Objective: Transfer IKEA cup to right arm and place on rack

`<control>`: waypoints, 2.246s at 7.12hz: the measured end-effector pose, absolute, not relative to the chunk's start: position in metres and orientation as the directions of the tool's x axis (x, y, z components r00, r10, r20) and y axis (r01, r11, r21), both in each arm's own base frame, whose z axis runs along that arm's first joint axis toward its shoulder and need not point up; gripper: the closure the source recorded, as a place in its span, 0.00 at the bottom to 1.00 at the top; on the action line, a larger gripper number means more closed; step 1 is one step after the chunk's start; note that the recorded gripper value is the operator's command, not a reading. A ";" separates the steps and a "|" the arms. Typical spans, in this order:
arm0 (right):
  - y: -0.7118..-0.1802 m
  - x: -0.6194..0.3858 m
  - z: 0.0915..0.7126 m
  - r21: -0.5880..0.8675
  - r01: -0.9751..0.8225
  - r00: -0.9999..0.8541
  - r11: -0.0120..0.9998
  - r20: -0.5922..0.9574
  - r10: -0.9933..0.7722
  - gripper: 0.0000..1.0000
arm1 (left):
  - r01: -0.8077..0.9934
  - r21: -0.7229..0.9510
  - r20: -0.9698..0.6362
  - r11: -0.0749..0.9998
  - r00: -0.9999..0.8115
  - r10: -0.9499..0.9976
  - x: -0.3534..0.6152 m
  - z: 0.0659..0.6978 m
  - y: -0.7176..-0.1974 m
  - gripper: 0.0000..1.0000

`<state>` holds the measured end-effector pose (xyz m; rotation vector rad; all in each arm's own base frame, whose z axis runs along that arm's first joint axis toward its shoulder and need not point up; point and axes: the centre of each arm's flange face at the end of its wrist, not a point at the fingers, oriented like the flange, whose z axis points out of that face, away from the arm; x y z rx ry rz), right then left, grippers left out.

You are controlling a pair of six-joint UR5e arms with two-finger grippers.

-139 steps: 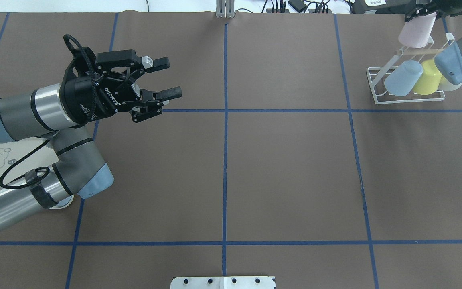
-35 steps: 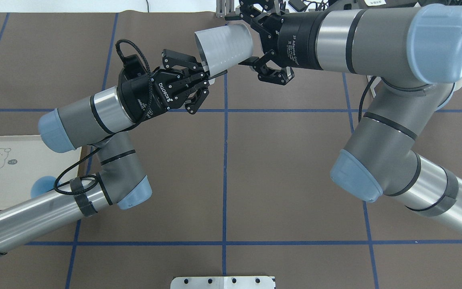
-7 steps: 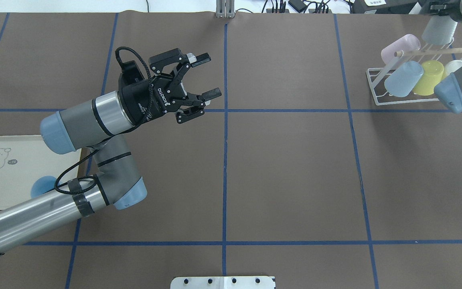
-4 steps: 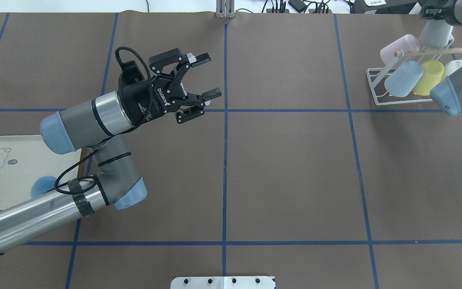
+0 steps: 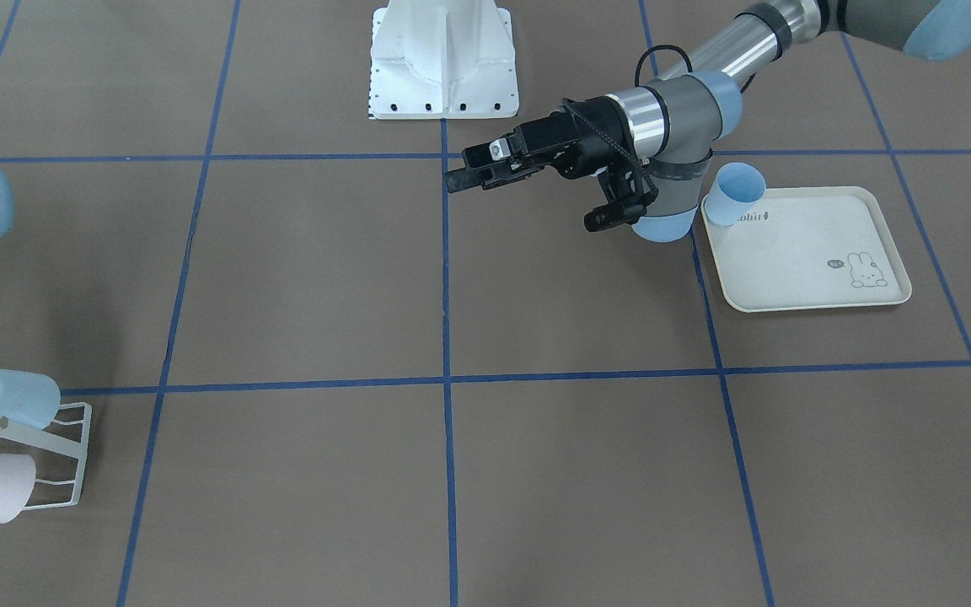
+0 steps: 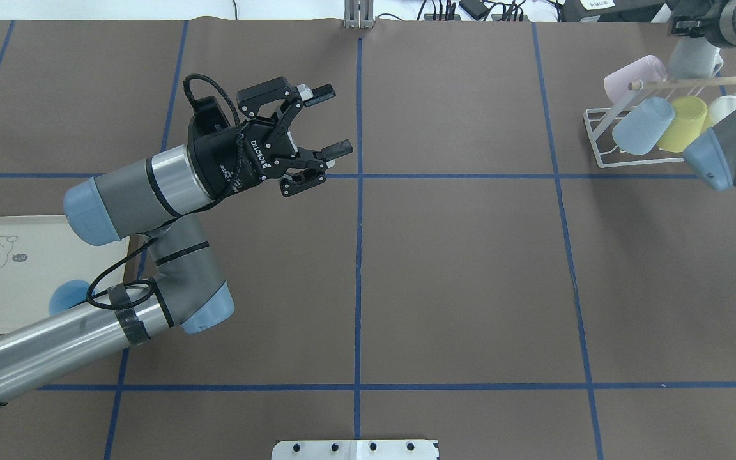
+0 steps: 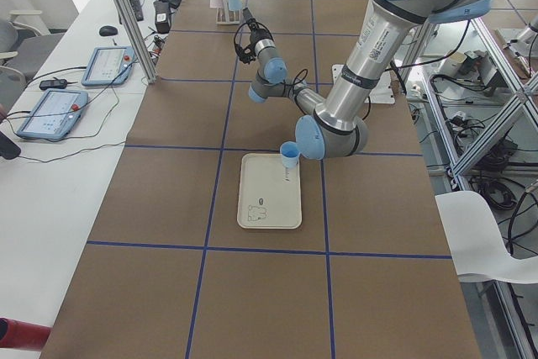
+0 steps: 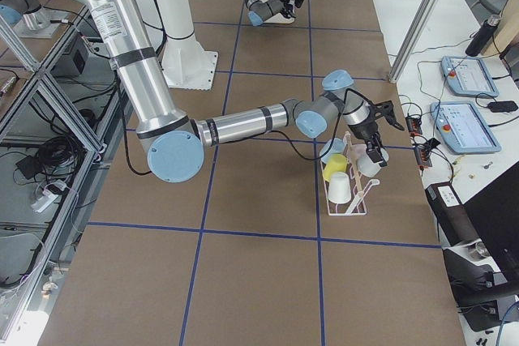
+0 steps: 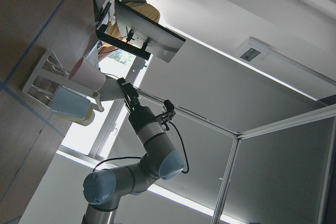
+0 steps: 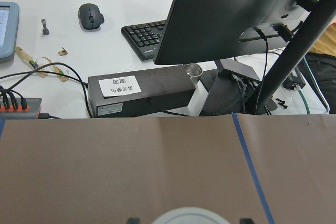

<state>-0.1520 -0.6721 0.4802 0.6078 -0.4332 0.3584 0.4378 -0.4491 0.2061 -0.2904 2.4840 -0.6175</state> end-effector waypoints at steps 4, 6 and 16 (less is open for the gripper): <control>-0.670 -0.160 0.483 0.487 -0.436 0.863 0.756 0.464 0.199 1.00 | -0.074 -0.484 -0.464 0.872 -0.823 -0.327 0.437 0.205 -0.449 0.16; -0.668 -0.165 0.483 0.492 -0.432 0.866 0.756 0.460 0.196 1.00 | -0.074 -0.484 -0.464 0.872 -0.823 -0.328 0.437 0.205 -0.449 0.16; -0.662 -0.170 0.482 0.519 -0.454 0.851 0.724 0.494 0.179 0.00 | -0.072 -0.485 -0.465 0.872 -0.823 -0.327 0.437 0.205 -0.449 0.16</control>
